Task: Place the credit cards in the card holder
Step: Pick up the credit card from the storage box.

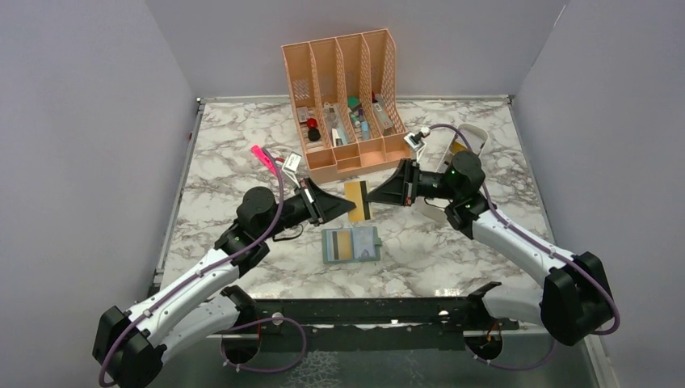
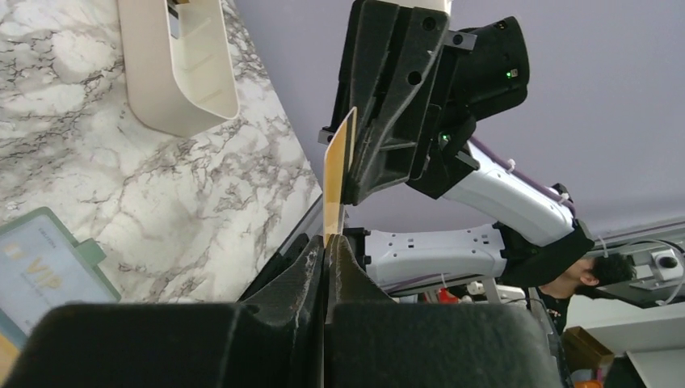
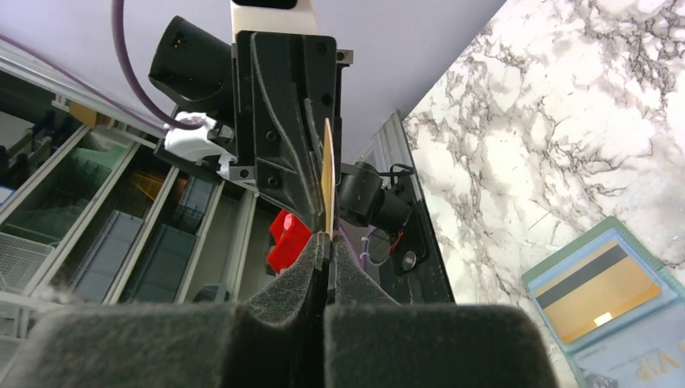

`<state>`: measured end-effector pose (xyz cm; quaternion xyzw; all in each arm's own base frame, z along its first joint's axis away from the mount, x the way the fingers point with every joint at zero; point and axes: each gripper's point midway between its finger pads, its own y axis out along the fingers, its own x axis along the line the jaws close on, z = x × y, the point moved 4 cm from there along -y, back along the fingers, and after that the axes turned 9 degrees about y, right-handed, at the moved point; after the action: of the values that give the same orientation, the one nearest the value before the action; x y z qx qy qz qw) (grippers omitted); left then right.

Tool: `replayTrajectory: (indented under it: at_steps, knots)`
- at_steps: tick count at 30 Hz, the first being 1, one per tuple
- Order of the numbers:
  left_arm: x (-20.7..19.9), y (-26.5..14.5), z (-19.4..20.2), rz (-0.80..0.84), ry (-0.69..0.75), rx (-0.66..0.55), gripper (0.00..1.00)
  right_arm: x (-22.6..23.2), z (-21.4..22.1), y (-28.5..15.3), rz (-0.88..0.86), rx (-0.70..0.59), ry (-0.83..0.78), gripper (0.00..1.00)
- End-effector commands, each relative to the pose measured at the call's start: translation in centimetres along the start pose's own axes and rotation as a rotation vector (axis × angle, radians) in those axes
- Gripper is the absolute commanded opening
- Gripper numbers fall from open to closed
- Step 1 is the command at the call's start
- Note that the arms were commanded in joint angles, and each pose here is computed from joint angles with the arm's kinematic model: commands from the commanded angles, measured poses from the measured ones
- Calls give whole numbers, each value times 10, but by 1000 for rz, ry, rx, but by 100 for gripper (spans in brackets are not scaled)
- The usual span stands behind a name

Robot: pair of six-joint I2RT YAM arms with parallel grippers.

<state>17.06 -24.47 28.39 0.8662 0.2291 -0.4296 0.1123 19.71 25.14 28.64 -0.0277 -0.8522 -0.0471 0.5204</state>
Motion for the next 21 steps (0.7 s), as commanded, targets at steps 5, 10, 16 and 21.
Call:
replayTrajectory:
  at_steps: [5,10,16,21]
  knots:
    - [16,-10,1,-94,30,-31,0,-24,6,-1,137,-6,-31,31]
    - [47,-18,14,-250,56,3,0,-61,18,-12,303,-37,-10,39]
    - [83,-18,43,-345,28,107,0,-118,33,-25,547,-31,41,38]
    - [107,-16,64,-383,3,167,0,-154,46,-23,731,20,17,38]
